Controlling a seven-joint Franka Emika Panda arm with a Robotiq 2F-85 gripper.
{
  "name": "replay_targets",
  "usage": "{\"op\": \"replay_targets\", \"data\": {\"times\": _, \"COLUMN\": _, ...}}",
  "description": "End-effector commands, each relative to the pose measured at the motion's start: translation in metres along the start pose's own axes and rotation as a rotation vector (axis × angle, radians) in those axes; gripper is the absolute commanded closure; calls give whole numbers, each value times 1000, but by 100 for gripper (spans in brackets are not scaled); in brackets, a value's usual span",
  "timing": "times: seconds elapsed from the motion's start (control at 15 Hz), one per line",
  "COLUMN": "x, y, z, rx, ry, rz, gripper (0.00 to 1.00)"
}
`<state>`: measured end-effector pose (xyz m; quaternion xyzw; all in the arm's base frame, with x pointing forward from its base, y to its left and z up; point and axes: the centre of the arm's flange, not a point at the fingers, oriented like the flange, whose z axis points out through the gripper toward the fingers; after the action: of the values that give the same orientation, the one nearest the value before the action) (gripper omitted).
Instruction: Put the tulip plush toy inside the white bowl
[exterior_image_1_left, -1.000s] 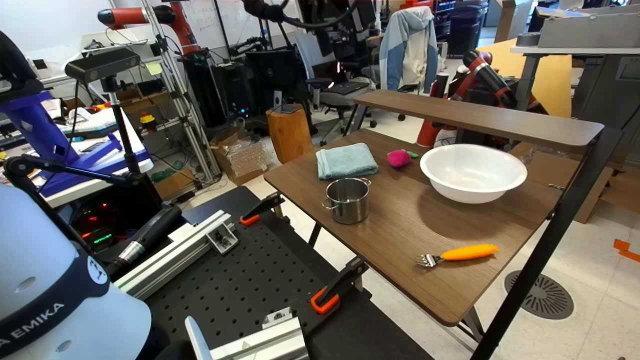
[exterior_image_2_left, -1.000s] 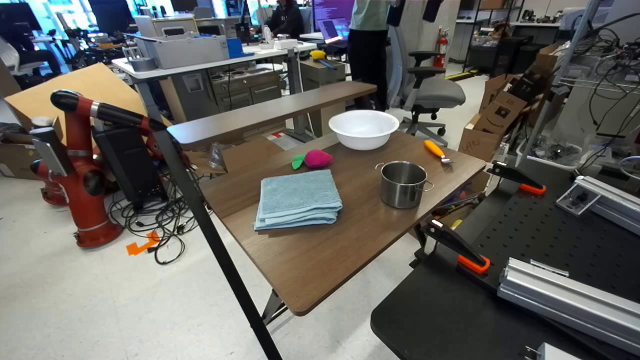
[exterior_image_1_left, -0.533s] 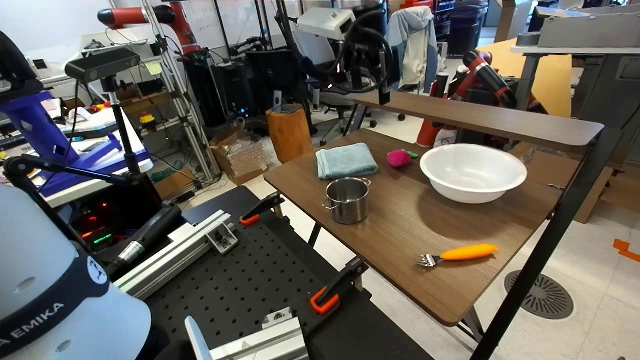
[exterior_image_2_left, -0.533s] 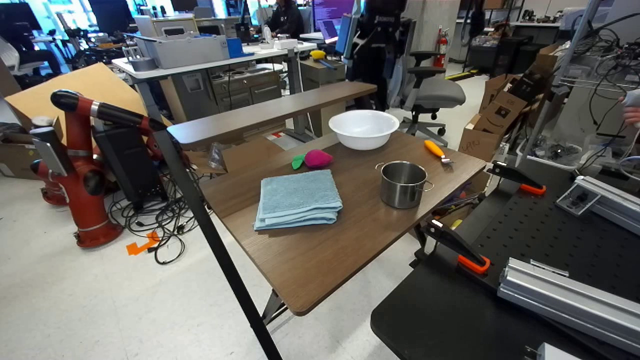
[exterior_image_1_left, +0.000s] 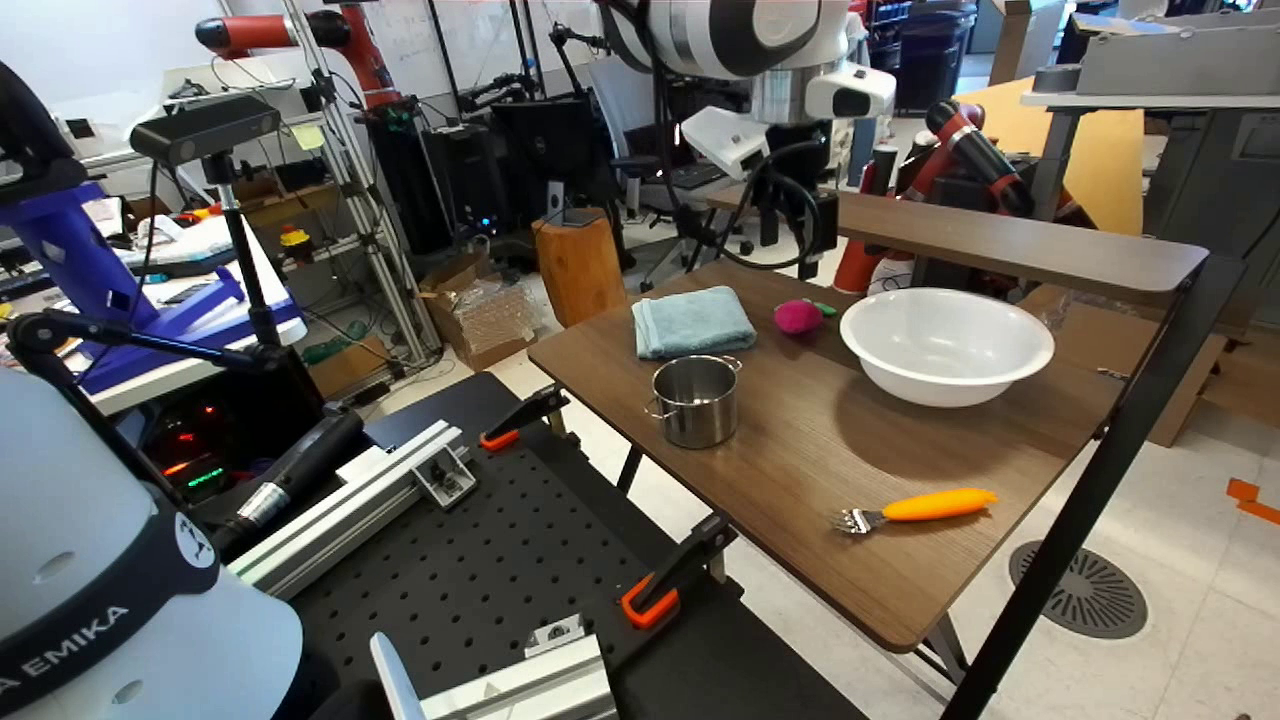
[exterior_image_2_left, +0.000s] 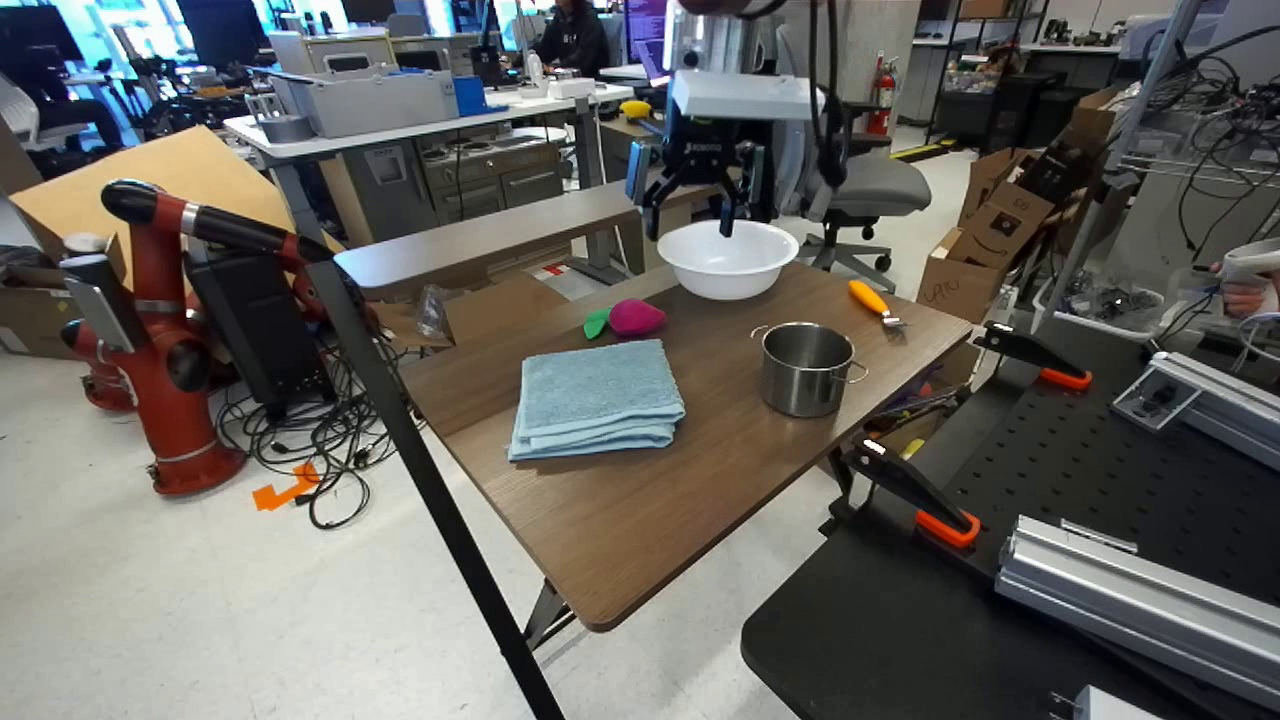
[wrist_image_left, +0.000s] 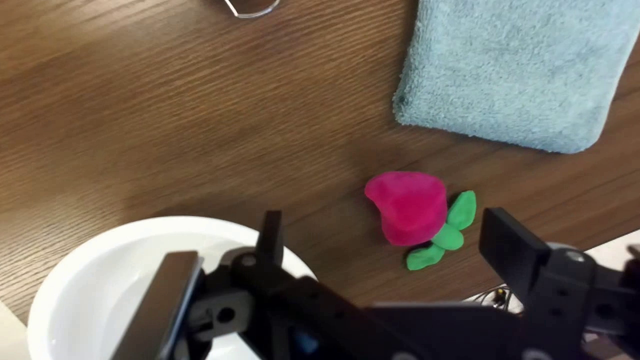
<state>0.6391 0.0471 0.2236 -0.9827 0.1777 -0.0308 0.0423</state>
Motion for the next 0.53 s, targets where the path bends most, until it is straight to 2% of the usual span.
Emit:
{"op": "replay_targets", "data": {"times": 0.0, "x": 30, "y": -20, "z": 34, "rx": -24, "ry": 5, "rz": 74, "gripper": 0}}
{"op": "replay_targets", "data": {"times": 0.47, "x": 49, "y": -48, "z": 92, "rx": -79, "ry": 10, "rz": 153, "gripper": 0}}
